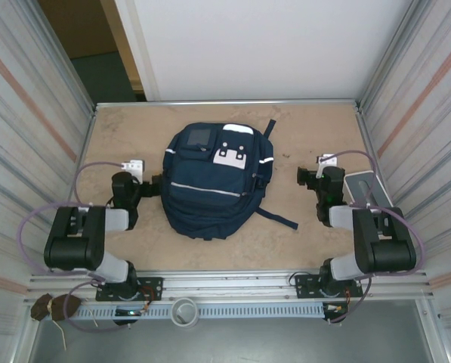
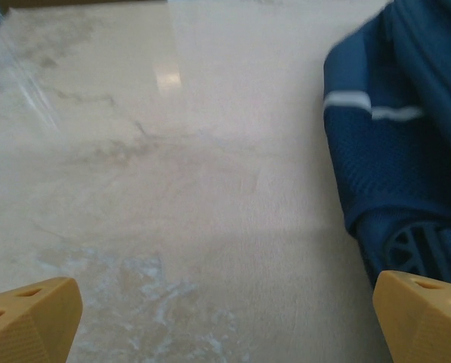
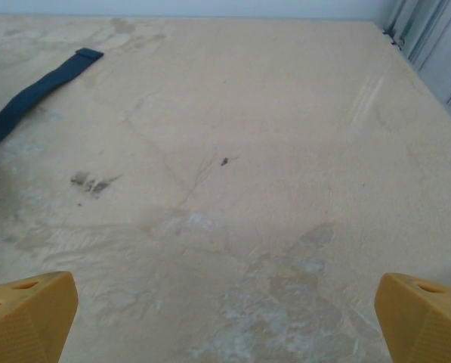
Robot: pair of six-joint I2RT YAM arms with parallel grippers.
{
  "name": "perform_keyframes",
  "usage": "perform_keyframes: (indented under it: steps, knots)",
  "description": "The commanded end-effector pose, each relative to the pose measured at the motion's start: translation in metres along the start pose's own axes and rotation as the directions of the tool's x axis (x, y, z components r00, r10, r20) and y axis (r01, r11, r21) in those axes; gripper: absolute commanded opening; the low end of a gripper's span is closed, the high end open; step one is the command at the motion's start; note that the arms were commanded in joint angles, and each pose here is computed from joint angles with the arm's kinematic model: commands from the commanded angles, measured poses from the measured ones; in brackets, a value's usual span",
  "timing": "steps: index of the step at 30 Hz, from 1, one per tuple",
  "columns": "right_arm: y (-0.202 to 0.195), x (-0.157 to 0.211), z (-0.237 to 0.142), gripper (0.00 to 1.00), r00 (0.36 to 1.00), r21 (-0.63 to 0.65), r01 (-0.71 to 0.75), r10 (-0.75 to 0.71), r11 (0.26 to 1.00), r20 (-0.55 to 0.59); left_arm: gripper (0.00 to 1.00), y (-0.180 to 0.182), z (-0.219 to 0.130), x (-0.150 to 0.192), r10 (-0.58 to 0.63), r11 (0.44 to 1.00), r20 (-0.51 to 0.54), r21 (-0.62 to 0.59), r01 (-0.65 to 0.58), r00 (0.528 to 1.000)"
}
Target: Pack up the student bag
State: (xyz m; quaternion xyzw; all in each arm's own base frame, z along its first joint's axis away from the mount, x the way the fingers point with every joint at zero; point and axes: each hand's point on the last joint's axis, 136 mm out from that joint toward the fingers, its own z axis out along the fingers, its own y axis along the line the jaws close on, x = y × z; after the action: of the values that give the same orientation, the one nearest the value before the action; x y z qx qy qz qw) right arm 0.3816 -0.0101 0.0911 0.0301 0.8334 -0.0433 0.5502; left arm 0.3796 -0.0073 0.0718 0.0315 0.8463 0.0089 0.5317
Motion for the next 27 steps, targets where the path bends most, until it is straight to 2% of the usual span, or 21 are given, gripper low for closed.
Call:
perform_keyframes:
  steps: [1, 2, 4, 7, 27]
  knots:
    - [0.005, 0.004, 0.005, 0.99, 0.998, -0.075, -0.051, 0.054, 0.996, 0.040, 0.99, -0.002, 0.005, -0.025, 0.006, 1.000, 0.066, 0.024, -0.008, 0.998]
    - [0.004, -0.001, 0.009, 0.99, 0.996, -0.073, -0.049, 0.054, 0.996, 0.069, 0.99, -0.003, 0.008, -0.027, 0.016, 0.999, 0.074, 0.027, -0.018, 0.997]
    - [-0.001, 0.004, 0.014, 0.99, 0.997, -0.056, -0.072, 0.072, 0.996, -0.011, 0.99, -0.003, 0.007, -0.024, 0.011, 0.999, 0.046, 0.032, -0.012, 0.999]
    - [-0.006, 0.004, 0.016, 0.99, 0.994, -0.062, -0.106, 0.104, 0.992, -0.024, 0.99, -0.004, 0.006, -0.025, 0.013, 0.999, 0.056, 0.032, -0.015, 0.998]
    - [-0.005, 0.004, 0.017, 0.99, 0.995, -0.059, -0.098, 0.097, 0.993, -0.020, 0.99, -0.005, 0.006, -0.024, 0.019, 0.999, 0.052, 0.035, -0.021, 0.998]
